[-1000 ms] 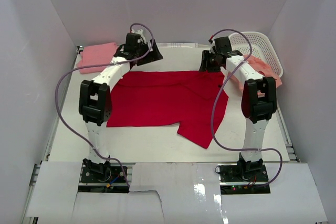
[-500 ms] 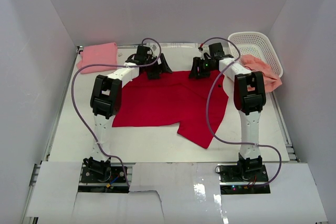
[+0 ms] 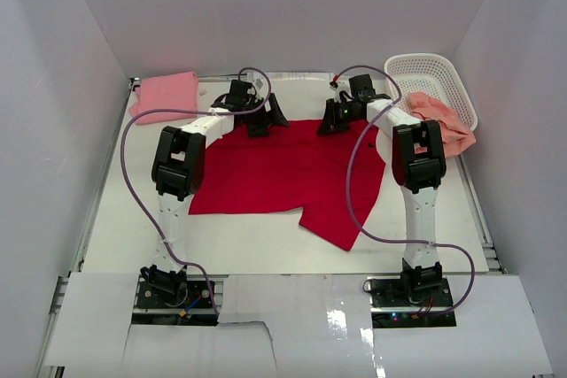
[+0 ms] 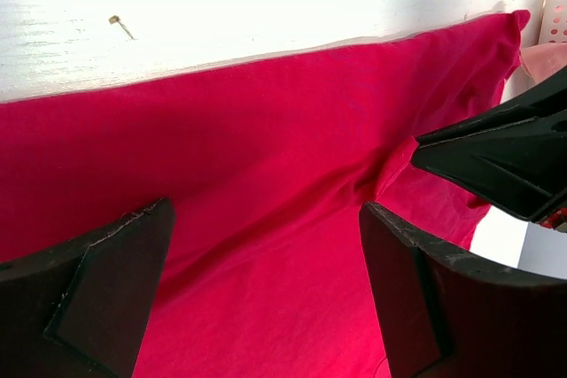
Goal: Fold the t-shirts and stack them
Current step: Fold the flattened tshirt in 1/3 of the way
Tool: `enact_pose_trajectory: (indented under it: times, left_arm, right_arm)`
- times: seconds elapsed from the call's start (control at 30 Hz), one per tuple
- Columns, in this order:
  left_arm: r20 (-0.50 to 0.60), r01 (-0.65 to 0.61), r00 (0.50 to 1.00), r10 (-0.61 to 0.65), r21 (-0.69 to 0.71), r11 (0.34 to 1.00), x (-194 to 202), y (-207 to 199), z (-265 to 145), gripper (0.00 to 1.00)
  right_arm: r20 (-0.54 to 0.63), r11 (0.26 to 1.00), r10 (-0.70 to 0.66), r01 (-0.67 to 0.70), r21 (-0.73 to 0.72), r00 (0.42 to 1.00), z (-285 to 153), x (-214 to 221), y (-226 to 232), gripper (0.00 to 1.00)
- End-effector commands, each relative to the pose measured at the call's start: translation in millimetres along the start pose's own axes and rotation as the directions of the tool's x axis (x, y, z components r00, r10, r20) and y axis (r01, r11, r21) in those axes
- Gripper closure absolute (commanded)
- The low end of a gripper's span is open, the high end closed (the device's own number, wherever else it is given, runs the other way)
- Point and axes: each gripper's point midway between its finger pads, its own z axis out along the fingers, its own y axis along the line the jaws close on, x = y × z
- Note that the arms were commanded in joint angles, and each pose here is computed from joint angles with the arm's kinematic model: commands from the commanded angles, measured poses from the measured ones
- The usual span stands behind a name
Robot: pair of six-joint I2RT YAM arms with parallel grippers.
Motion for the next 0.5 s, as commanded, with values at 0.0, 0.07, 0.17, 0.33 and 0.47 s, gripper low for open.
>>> enact_pose_trajectory:
  times: [0.0, 0.07, 0.17, 0.33, 0.47]
  left_arm:
    - [0.044, -0.04, 0.998, 0.039, 0.036, 0.999, -14.3, -21.7, -21.5, 0.04]
    - [0.041, -0.037, 0.999, 0.036, 0.032, 0.999, -12.8, -20.4, -21.4, 0.04]
    - [0.037, -0.037, 0.999, 0.035, 0.033, 0.999, -10.6, -20.2, -21.1, 0.04]
    - [0.03, -0.032, 0.999, 0.031, 0.024, 0.999, -6.6, -16.5, -22.5, 0.04]
    - [0.025, -0.034, 0.999, 0.034, 0.017, 0.999, -2.5, -15.6, -22.0, 0.04]
  right_arm:
    - [0.032, 0.998, -0.037, 0.038, -0.048, 0.999, -5.5, -11.0, 14.9, 0.84]
    - [0.029, 0.998, -0.031, 0.033, -0.057, 0.999, -7.4, -9.4, 17.8, 0.87]
    - [0.026, 0.996, -0.026, 0.028, -0.08, 0.999, -13.2, -5.9, 26.3, 0.89]
    - [0.005, 0.995, -0.009, 0.01, -0.104, 1.0, -21.8, 5.8, 36.4, 0.92]
    - [-0.024, 0.989, 0.005, -0.009, -0.146, 1.0, -28.3, 16.7, 48.3, 0.92]
